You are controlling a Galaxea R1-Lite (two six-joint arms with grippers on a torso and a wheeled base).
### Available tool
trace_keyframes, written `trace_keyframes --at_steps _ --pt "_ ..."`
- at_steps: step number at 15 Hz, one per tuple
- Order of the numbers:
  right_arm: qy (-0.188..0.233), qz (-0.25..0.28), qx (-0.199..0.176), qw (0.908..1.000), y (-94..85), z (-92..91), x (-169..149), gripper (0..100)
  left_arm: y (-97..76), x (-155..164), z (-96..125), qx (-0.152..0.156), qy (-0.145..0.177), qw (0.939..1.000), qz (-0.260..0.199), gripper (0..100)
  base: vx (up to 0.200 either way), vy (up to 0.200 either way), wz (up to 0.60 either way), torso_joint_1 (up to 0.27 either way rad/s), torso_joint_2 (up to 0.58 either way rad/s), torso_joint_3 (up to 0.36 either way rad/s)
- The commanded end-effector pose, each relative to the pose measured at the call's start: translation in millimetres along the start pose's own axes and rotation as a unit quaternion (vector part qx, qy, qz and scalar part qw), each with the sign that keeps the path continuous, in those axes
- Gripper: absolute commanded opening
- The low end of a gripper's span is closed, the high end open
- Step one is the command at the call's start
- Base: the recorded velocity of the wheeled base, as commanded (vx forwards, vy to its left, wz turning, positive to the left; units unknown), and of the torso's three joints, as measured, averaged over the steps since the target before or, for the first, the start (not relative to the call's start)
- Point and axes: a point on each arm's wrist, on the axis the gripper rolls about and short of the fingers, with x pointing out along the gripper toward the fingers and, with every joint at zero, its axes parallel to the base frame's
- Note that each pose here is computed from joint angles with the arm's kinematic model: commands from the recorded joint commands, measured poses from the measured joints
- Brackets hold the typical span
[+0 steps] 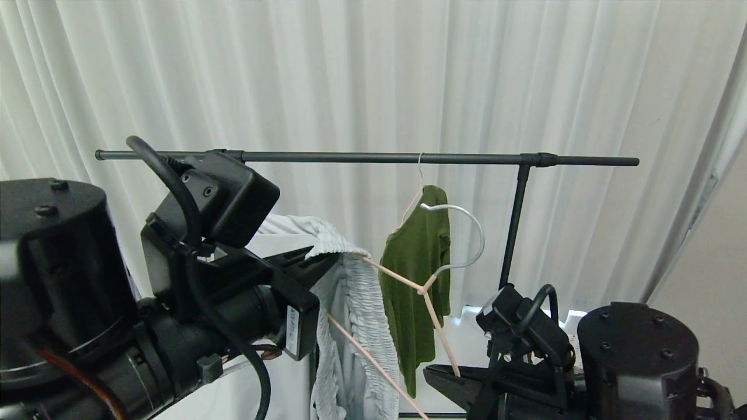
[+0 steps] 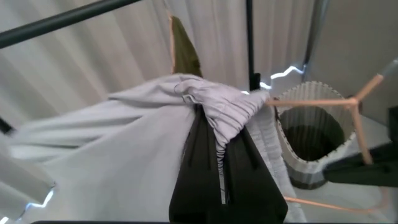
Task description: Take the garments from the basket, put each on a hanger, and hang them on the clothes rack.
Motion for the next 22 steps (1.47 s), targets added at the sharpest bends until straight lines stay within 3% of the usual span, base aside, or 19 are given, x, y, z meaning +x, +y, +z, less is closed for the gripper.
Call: trace_keyframes --at_steps 1,5,8,11,14,16,19,22 --pt "-0.001 0.001 0.0 1.0 0.7 0.6 1.5 0 -4.8 -0.5 -5.3 0.005 0.009 0.9999 -0.011 0 0.0 0.0 0.0 0.0 0.0 0.0" --pt "0.007 0.001 0.002 1.0 1.5 2.7 -23.4 0 5.3 1.4 -9.4 0.001 0.018 0.9998 0.013 0 0.0 0.0 0.0 0.0 0.0 0.0" --pt "0.05 -0.01 0.024 0.9984 1.8 5.3 -50.4 0 5.8 -4.0 -14.7 0.004 0.022 0.9997 0.011 0 0.0 0.0 0.0 0.0 0.0 0.0" --pt "0.061 -0.008 0.043 0.9972 5.4 9.8 -56.6 0 4.9 -9.9 -23.1 0.012 0.03 0.9995 0.0 0 0.0 0.0 0.0 0.0 0.0 0.0" --pt "0.097 0.004 0.032 0.9947 15.0 6.1 -64.4 0 6.8 -10.7 -28.3 0.013 0.039 0.9991 0.006 0 0.0 0.0 0.0 0.0 0.0 0.0" --pt "0.113 0.003 0.029 0.9932 17.2 9.7 -74.2 0 15.3 -7.0 -30.1 0.01 0.049 0.9979 0.042 0 0.0 0.0 0.0 0.0 0.0 0.0" --pt "0.152 -0.01 0.026 0.988 18.7 17.8 -81.2 0 19.0 5.3 -40.0 0.02 0.085 0.9898 0.112 0 0.0 0.0 0.0 0.0 0.0 0.0" --pt "0.159 -0.014 0.025 0.9869 19.9 22.6 -80.3 0 16.5 11.9 -44.2 0.025 0.1 0.9875 0.119 0 0.0 0.0 0.0 0.0 0.0 0.0"
